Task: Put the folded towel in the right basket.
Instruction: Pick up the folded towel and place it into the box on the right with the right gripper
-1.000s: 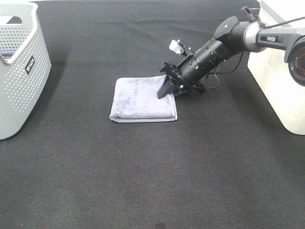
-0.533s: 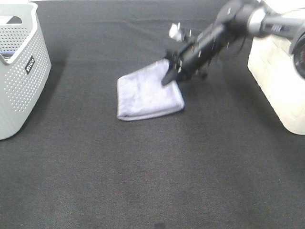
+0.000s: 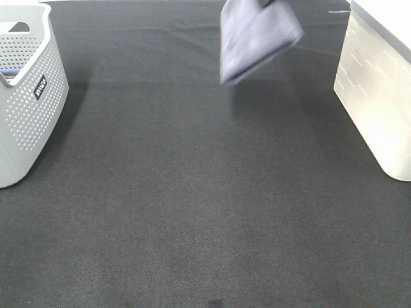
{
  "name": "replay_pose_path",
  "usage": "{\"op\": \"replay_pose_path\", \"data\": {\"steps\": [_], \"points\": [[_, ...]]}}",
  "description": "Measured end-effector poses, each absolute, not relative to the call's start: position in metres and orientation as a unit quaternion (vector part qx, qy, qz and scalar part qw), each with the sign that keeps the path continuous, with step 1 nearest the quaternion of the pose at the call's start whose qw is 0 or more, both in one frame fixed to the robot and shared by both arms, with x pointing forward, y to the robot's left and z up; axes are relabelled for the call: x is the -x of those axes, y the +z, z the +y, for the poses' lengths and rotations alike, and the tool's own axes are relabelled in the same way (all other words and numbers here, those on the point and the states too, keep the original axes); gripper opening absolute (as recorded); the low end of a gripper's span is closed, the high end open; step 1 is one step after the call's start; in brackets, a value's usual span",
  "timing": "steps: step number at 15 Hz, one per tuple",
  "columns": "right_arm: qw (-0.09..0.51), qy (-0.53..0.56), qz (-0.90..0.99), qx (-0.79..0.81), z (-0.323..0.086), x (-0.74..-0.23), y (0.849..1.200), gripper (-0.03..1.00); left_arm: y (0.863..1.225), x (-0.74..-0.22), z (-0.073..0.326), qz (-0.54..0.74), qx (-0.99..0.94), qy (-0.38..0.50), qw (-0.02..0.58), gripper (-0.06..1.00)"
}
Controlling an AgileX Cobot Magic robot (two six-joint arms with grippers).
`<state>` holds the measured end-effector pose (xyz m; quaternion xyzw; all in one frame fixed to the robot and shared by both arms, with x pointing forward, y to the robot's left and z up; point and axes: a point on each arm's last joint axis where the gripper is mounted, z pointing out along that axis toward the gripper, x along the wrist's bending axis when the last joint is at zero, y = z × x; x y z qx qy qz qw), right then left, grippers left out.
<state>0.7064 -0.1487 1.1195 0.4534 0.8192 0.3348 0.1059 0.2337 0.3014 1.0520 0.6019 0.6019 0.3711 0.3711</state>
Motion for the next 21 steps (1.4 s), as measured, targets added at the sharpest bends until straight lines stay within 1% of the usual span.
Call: {"op": "replay_pose_path", "data": {"steps": [3, 5, 6, 8, 9, 11, 12, 14, 17, 19, 20, 21], "points": [[0.192, 0.33, 0.79, -0.48, -0.188, -0.685, 1.177, 0.06, 1.052, -0.234, 0.301, 0.602, -0.602, 0.371, 0.371, 0.97], [0.234, 0.337, 0.759, -0.505, -0.227, -0.672, 1.208, 0.06, 1.052, -0.234, 0.301, 0.602, -0.602, 0.371, 0.371, 0.97], [0.262, 0.338, 0.736, -0.524, -0.257, -0.663, 1.226, 0.06, 1.052, -0.234, 0.301, 0.602, -0.602, 0.371, 0.371, 0.97], [0.283, 0.334, 0.704, -0.559, -0.296, -0.657, 1.235, 0.06, 1.052, -0.234, 0.301, 0.602, -0.602, 0.371, 0.371, 0.97], [0.283, 0.334, 0.704, -0.559, -0.296, -0.657, 1.235, 0.06, 1.052, -0.234, 0.301, 0.602, -0.602, 0.371, 0.371, 0.97], [0.278, 0.31, 0.687, -0.596, -0.33, -0.659, 1.223, 0.06, 1.052, -0.234, 0.301, 0.602, -0.602, 0.371, 0.371, 0.97], [0.261, 0.289, 0.68, -0.621, -0.349, -0.661, 1.206, 0.06, 1.052, -0.234, 0.301, 0.602, -0.602, 0.371, 0.371, 0.97], [0.237, 0.263, 0.673, -0.649, -0.37, -0.662, 1.183, 0.06, 1.052, -0.234, 0.301, 0.602, -0.602, 0.371, 0.371, 0.97], [0.205, 0.235, 0.67, -0.674, -0.388, -0.667, 1.153, 0.06, 1.052, -0.234, 0.301, 0.602, -0.602, 0.371, 0.371, 0.97], [0.174, 0.221, 0.672, -0.685, -0.392, -0.681, 1.124, 0.06, 1.052, -0.234, 0.301, 0.602, -0.602, 0.371, 0.371, 0.97], [0.16, 0.213, 0.673, -0.69, -0.393, -0.686, 1.11, 0.08, 1.052, -0.234, 0.301, 0.602, -0.602, 0.371, 0.371, 0.97], [0.152, 0.209, 0.673, -0.693, -0.394, -0.69, 1.101, 0.13, 1.052, -0.234, 0.301, 0.602, -0.602, 0.371, 0.371, 0.97]]}}
